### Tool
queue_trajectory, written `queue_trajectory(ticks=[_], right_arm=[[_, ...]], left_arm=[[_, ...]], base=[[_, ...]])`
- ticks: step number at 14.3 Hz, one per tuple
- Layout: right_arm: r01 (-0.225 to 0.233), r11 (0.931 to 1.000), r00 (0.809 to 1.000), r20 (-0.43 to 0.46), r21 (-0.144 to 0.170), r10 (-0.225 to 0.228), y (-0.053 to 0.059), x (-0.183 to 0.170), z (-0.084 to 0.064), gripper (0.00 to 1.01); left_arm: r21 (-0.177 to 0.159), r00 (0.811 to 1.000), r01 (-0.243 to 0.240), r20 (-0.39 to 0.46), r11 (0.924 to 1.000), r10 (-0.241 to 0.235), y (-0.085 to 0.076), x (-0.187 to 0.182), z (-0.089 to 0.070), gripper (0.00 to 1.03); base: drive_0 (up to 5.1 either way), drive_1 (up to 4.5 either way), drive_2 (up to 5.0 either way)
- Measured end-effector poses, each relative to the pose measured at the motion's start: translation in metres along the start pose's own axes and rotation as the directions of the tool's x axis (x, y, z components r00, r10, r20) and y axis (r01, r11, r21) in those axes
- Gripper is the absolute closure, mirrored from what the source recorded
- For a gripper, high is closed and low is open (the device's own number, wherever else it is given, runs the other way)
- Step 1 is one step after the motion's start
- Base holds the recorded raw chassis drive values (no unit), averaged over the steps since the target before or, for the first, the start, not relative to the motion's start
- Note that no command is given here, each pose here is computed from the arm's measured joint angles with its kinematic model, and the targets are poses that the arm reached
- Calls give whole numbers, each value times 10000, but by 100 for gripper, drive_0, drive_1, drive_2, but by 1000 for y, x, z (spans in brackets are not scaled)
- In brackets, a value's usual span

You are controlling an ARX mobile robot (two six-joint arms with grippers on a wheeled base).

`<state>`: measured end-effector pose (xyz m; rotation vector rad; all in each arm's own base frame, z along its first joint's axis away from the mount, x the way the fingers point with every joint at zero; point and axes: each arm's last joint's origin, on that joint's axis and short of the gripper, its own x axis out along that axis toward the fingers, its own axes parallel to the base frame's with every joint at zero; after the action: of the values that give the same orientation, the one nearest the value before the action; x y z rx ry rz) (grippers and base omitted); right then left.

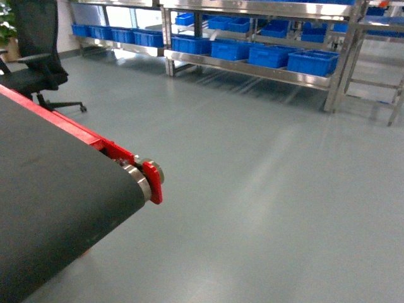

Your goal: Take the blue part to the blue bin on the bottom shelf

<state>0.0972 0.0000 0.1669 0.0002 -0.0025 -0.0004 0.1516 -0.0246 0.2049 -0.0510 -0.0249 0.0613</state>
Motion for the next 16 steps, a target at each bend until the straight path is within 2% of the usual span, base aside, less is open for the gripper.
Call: queue_trajectory(ticks=[16], right_arm=[[0, 10000, 10000, 0, 0, 0, 0, 0, 0, 3]], left_arm=[[0, 10000, 0, 0, 10000, 0, 0, 0, 0, 59]], base=[[-158, -158, -158]])
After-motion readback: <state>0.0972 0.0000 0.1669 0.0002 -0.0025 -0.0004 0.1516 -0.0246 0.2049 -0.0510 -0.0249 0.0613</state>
